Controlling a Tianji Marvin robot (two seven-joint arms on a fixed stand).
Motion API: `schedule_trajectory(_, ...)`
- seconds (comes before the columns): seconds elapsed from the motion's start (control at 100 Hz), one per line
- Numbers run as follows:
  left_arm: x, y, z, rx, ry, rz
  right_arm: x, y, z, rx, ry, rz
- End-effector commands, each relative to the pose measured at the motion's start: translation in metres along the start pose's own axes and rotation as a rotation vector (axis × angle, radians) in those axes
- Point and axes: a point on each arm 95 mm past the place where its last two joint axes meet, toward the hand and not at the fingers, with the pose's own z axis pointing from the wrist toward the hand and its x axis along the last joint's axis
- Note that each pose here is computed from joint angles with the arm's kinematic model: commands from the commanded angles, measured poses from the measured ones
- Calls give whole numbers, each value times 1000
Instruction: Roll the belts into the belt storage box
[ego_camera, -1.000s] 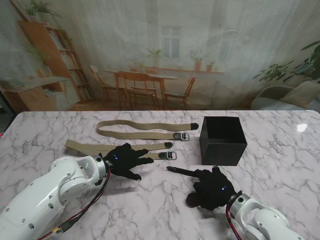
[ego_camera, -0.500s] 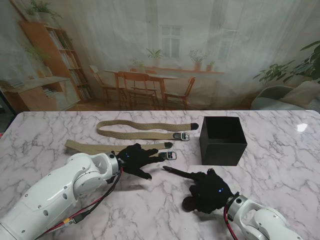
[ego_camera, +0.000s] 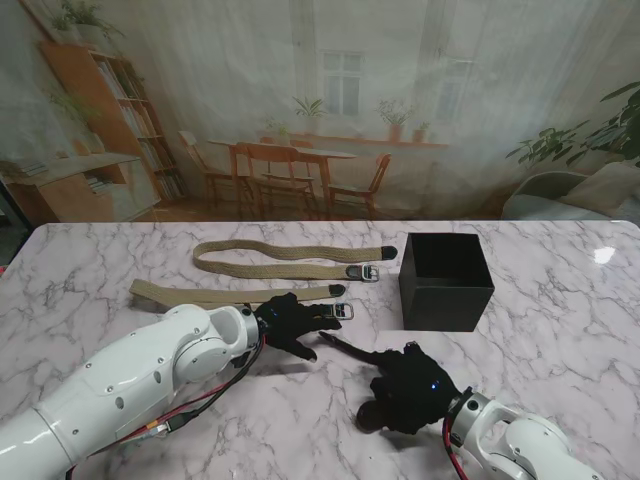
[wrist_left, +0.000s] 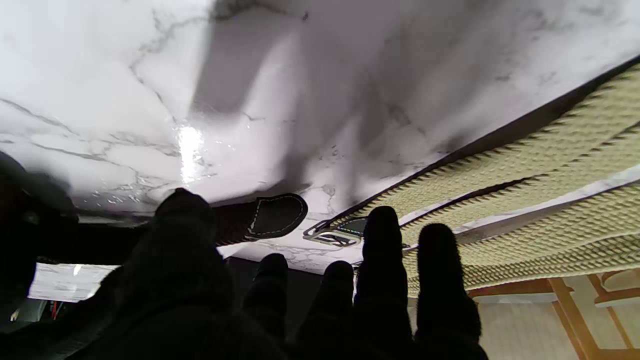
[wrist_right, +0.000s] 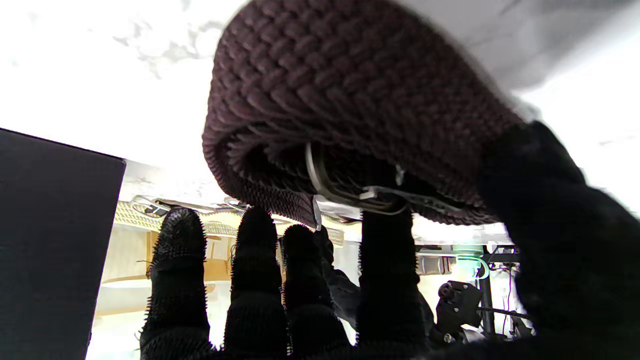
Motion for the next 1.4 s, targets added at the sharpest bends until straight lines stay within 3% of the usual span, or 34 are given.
schedule_trajectory(0.0,0,-1,5,-10,-4,-9,4,-1,0,4,10,2)
schedule_trajectory(0.57,3,4,27,10,-3,20,7,-2,0,0,1,12)
schedule_trajectory(1.03,-1,9,2,-15,2,67,5,-4,1,-38,-32,-1)
schedule_trajectory(1.39,5,9,14,17,-14,4,6,-4,2,-35,-17,4)
